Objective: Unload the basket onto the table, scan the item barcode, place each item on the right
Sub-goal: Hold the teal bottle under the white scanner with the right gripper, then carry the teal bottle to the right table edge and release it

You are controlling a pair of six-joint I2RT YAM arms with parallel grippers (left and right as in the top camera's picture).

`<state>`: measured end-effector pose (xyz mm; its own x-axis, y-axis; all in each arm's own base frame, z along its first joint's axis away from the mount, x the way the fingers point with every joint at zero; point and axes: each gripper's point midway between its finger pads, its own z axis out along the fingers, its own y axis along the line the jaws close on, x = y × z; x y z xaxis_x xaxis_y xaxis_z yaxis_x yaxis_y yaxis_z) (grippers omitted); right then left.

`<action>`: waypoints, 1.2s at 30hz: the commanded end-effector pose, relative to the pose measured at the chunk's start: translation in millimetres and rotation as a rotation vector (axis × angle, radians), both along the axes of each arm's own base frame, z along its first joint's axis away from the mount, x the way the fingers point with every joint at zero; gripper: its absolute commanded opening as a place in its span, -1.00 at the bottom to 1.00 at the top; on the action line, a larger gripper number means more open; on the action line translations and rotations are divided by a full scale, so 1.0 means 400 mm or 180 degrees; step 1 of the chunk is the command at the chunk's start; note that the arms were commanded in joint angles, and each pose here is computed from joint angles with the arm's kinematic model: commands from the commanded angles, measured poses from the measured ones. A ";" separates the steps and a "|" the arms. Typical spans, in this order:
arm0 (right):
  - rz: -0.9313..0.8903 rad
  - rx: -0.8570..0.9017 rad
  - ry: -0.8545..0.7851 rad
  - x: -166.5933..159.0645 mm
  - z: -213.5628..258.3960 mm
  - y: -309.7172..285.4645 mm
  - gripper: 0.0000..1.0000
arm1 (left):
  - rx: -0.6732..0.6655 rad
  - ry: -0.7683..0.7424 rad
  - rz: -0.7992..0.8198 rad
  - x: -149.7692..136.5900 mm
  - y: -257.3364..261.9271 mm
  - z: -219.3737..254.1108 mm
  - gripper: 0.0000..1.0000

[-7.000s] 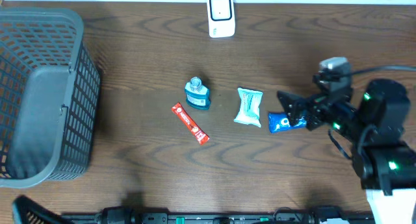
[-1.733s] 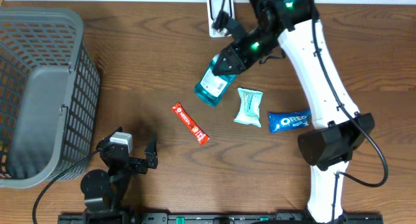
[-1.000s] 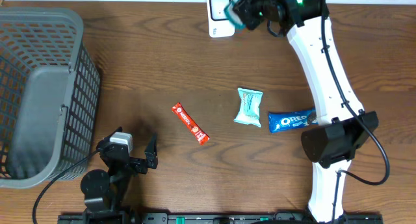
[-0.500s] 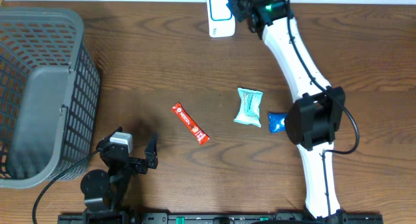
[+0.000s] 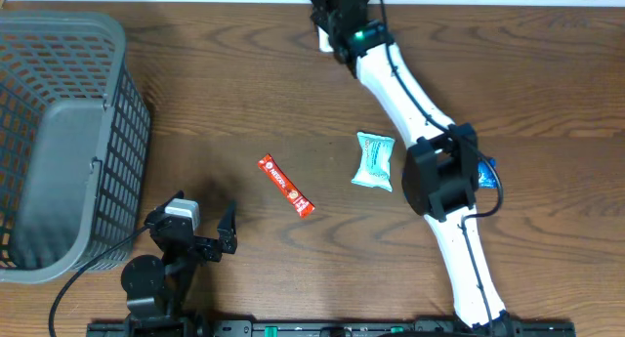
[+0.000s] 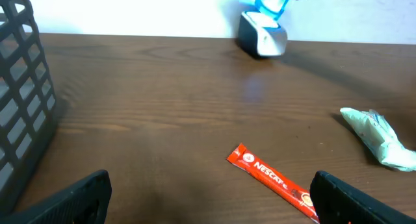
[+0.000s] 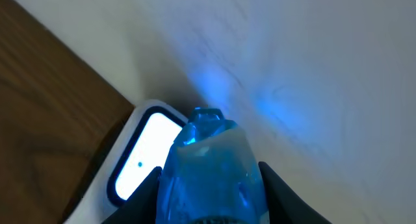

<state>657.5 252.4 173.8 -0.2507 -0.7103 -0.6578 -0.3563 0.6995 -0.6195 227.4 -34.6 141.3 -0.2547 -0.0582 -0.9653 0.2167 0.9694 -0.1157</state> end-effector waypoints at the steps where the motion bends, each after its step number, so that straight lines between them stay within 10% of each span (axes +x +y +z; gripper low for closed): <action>1: -0.0241 -0.0185 -0.0283 0.008 0.055 -0.009 -0.76 | 0.0038 0.0041 -0.0025 0.000 -0.001 -0.024 0.96; 22: -0.0792 -0.0544 -0.0201 -0.007 0.052 -0.112 -0.80 | 0.0039 0.0041 -0.0024 0.000 -0.001 -0.024 0.96; 36: -0.2006 -0.0994 0.0338 -0.058 -0.016 -0.465 -0.73 | 0.0039 0.0041 -0.0024 0.000 -0.001 -0.024 0.96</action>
<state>638.0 130.2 136.9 -0.6282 -0.6824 -0.3737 -0.1921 0.6015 -0.7754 227.4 -34.6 141.3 -0.2548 -0.0586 -0.9652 0.2166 0.9693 -0.1160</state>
